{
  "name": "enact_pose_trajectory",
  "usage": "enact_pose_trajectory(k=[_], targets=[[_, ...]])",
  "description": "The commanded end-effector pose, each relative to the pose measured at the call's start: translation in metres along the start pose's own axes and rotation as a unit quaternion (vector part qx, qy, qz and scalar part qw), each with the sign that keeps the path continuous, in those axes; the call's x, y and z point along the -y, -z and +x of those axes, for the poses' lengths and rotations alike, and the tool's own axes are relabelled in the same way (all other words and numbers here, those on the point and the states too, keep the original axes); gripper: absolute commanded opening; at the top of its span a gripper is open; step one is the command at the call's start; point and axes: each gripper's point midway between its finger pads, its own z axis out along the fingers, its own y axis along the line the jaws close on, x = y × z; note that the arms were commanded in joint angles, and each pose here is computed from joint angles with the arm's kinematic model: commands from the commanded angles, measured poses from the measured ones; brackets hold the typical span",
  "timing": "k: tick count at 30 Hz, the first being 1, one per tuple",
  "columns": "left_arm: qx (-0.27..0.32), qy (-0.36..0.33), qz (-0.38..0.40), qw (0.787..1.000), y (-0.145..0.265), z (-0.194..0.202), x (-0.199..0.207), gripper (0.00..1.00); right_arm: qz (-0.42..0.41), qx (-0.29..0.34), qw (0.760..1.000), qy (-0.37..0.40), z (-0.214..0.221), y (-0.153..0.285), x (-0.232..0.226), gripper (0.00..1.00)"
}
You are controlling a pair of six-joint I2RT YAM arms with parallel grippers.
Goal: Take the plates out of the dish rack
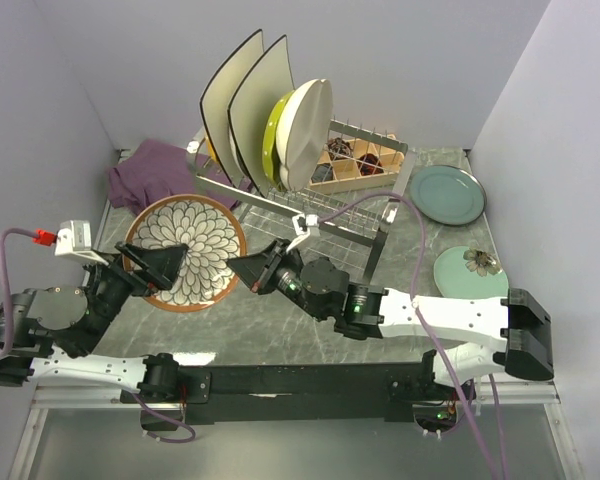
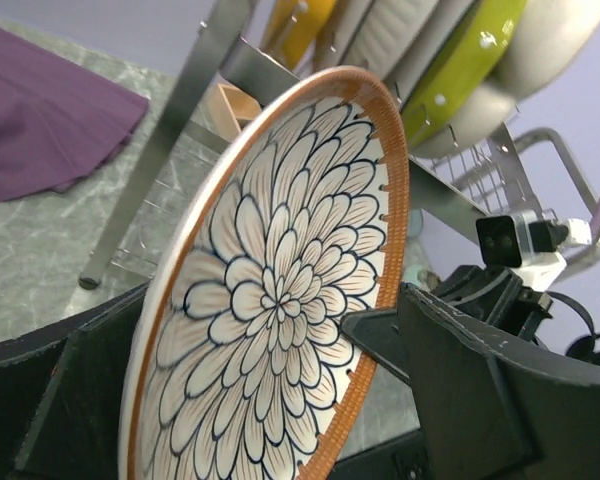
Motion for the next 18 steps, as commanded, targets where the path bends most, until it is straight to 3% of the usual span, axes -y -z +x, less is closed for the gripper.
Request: enact_pose_trajectory(k=[1, 18], targets=[[-0.025, -0.009, 0.031, 0.999, 0.002, 0.009, 0.015, 0.99, -0.048, 0.061, 0.994, -0.074, -0.049, 0.020, -0.028, 0.00], [-0.010, -0.097, -0.005, 0.995, -0.007, 0.013, 0.019, 1.00, -0.028, 0.041, 0.998, -0.037, -0.043, 0.054, 0.011, 0.00]])
